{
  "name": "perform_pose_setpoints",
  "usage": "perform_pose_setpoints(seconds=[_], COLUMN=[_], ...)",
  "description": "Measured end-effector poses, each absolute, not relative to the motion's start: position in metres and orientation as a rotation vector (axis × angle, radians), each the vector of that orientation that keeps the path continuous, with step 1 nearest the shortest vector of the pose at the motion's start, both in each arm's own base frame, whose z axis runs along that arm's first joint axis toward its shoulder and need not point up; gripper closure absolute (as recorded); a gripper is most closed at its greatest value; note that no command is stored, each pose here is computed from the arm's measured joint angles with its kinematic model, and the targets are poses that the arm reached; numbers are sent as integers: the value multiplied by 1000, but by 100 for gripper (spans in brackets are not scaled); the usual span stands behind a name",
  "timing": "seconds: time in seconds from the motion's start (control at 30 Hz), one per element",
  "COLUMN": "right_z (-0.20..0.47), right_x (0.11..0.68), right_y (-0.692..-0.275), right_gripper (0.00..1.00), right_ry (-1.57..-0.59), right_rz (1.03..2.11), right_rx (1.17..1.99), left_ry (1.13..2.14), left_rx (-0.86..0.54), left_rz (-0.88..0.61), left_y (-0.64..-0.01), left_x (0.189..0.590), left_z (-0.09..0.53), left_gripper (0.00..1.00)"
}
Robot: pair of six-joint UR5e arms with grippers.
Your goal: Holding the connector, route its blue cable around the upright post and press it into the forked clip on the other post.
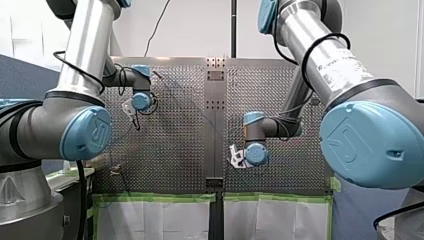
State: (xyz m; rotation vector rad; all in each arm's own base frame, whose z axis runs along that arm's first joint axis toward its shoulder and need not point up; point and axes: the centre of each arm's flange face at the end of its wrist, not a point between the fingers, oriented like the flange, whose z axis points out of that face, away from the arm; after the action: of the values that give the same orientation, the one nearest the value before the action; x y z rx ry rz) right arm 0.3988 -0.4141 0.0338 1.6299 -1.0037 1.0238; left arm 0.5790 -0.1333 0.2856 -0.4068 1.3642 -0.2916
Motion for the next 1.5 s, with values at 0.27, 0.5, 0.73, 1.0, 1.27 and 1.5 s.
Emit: perform_pose_setpoints(seconds=[0.27, 0.5, 0.73, 1.0, 1.27, 1.5], right_z=[-19, -57, -64, -70, -90, -88], right_x=[372, 353, 351, 347, 332, 328], right_y=[-383, -357, -354, -355, -364, -389], right_gripper=[58, 58, 58, 56, 56, 56], right_ry=[-1049, -1065, -1063, -1070, -1105, -1109], right_rz=[904, 827, 823, 811, 798, 874], right_rx=[1685, 1753, 1756, 1753, 1726, 1675], left_ry=[1364, 1365, 1367, 1372, 1376, 1377], left_rx=[-407, -406, -405, -405, -403, -402], left_rz=[-287, -284, -284, -283, -284, -284], left_y=[-133, -132, -132, -133, -135, -135], left_x=[579, 579, 579, 578, 578, 577], left_z=[286, 285, 285, 285, 284, 284], left_gripper=[0, 0, 0, 0, 0, 0])
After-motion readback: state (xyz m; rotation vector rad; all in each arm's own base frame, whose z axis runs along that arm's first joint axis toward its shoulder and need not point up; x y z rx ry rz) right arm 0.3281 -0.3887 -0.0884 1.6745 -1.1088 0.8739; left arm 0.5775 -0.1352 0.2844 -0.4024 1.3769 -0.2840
